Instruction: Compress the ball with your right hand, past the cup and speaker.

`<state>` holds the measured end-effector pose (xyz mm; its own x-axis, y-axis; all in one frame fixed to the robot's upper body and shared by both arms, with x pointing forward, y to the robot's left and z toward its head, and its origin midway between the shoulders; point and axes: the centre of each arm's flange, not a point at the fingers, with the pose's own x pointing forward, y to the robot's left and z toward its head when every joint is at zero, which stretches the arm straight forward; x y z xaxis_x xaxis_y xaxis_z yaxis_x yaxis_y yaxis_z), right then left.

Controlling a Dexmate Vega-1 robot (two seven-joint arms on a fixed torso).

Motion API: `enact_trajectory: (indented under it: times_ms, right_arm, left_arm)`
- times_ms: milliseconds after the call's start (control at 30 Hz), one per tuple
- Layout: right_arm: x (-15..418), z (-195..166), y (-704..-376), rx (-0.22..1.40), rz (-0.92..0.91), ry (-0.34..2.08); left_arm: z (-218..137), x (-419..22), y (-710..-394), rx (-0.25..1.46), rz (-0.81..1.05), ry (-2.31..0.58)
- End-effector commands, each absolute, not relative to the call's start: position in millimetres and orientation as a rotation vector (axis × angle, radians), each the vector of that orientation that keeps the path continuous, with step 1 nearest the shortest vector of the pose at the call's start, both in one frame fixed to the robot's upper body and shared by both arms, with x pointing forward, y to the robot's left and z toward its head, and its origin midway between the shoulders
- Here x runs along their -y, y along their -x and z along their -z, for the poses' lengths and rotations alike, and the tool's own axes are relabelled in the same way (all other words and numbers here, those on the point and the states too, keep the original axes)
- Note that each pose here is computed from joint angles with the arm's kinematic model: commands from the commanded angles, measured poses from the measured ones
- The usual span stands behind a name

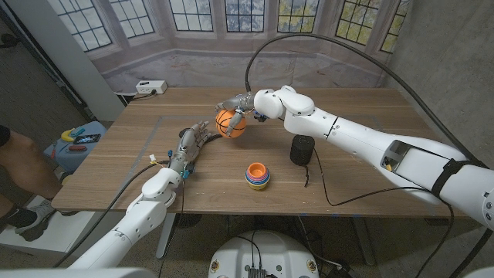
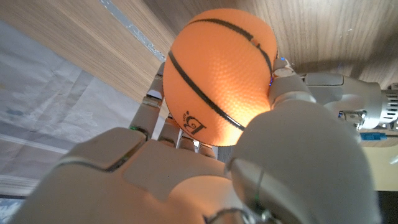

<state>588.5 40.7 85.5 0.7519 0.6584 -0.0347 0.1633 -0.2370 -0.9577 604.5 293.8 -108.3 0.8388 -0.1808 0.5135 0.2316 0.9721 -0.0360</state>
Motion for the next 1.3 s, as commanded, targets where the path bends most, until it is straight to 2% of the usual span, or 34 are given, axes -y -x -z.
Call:
enact_trajectory:
  times_ms: [33,1300]
  right_arm:
    - [-21,-97,-580,0.647,-0.576,1.645]
    - [16,-134,-597,0.574,-0.638,1.361]
  left_arm:
    - [109,-288,-600,0.539,0.222,0.101]
    - [103,-300,-607,0.553,0.211,0.132]
